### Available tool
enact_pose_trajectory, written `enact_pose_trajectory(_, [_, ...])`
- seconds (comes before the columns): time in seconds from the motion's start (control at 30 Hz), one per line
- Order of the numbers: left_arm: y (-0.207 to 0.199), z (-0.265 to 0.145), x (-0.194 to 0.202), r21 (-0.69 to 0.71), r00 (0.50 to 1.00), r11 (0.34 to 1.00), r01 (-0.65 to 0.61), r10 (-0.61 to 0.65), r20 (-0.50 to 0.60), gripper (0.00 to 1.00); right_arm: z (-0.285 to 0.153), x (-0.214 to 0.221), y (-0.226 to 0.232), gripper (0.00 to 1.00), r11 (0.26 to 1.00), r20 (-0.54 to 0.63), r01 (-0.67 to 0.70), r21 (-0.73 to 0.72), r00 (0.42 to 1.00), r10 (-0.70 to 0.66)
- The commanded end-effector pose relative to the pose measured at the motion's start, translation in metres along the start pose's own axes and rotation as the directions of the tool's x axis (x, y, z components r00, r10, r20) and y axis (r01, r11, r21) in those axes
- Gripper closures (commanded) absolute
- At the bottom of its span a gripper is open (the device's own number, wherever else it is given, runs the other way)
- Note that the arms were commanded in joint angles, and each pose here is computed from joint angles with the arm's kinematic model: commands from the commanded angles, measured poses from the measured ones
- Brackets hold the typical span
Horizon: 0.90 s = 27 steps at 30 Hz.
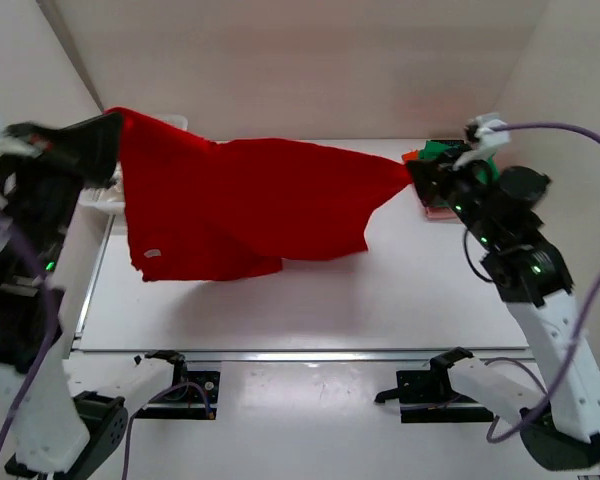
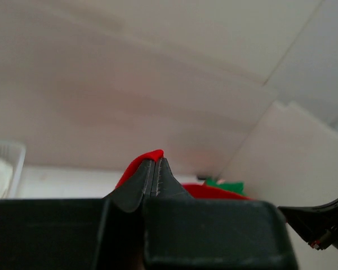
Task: Fold and stack the t-shirts
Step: Flatten out the tshirt
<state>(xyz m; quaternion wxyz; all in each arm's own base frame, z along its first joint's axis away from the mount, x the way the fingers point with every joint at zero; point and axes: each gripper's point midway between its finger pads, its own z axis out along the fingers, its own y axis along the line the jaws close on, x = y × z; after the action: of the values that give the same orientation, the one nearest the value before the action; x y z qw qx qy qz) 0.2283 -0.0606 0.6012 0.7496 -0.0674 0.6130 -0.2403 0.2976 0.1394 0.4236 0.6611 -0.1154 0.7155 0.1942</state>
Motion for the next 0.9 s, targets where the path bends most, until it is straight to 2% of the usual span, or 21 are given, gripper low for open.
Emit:
enact_pose_trajectory(0.0, [-0.011,-0.041,-0.039,-0.004,0.993,1.0,0.015,-0.014,0.114,1.0,-0.038,-0.023,0.006,1.0,0.998,0.043,0.052,-0.032,0.998,-0.05])
enact_pose_trajectory(0.1, [-0.024,-0.071,-0.065,0.05,0.979,0.997,0.066,-0.074,0.19,1.0,-0.079,-0.049,0.0,1.0,0.998,0.11,0.067,-0.022,0.992,-0.064])
enact_pose_trajectory(0.2, [-0.032,-0.084,-0.076,0.096,0.972,0.99,0.104,-0.122,0.202,1.0,-0.108,-0.079,-0.006,1.0,0.995,0.178,0.103,0.011,0.979,-0.103])
enact_pose_trajectory(0.27, [-0.035,-0.085,-0.082,0.114,0.967,0.985,0.126,-0.148,0.209,1.0,-0.119,-0.094,-0.014,1.0,0.99,0.194,0.126,0.055,0.972,-0.135])
enact_pose_trajectory(0.37, [-0.041,-0.073,-0.078,0.142,0.968,0.98,0.142,-0.167,0.187,1.0,-0.12,-0.115,0.002,1.0,0.992,0.246,0.126,0.0,0.961,-0.122])
enact_pose_trajectory(0.4, [-0.041,-0.068,-0.075,0.138,0.969,0.98,0.146,-0.17,0.179,1.0,-0.123,-0.123,-0.001,1.0,0.991,0.255,0.134,0.021,0.958,-0.135])
enact_pose_trajectory(0.5, [-0.039,-0.042,-0.057,0.112,0.982,0.987,0.111,-0.127,0.143,1.0,-0.105,-0.126,-0.011,1.0,0.991,0.242,0.129,0.022,0.961,-0.131])
enact_pose_trajectory(0.63, [-0.02,0.016,-0.017,0.03,0.997,0.999,0.03,-0.032,0.07,1.0,-0.059,-0.091,-0.036,1.0,0.998,0.15,0.061,-0.016,0.987,-0.058])
enact_pose_trajectory(0.67, [-0.002,0.047,0.022,0.031,0.999,0.999,0.027,-0.026,-0.02,1.0,-0.03,-0.071,-0.051,1.0,0.999,0.119,0.026,-0.028,0.993,-0.022])
enact_pose_trajectory(0.7, [0.011,0.061,0.022,0.018,1.0,1.0,0.02,-0.02,0.0,1.0,-0.018,-0.056,-0.056,1.0,1.0,0.091,0.01,-0.024,0.996,-0.008])
enact_pose_trajectory(0.73, [0.02,0.074,0.048,0.026,0.997,0.999,0.043,-0.041,-0.061,1.0,0.0,-0.043,-0.063,1.0,1.0,0.063,0.009,-0.008,0.998,-0.009])
enact_pose_trajectory(0.77, [0.028,0.091,0.061,0.015,0.997,0.999,0.036,-0.035,-0.068,1.0,0.012,-0.034,-0.063,1.0,1.0,0.043,0.023,-0.005,0.999,-0.023])
enact_pose_trajectory(0.83, [0.059,0.131,0.11,-0.05,0.989,0.999,0.012,-0.019,-0.149,1.0,0.054,-0.001,-0.078,0.99,1.0,-0.042,0.004,-0.002,0.999,-0.004])
enact_pose_trajectory(0.87, [0.066,0.143,0.121,-0.046,0.986,0.999,0.012,-0.019,-0.165,1.0,0.065,0.006,-0.082,1.0,1.0,-0.044,0.001,-0.006,0.999,-0.002])
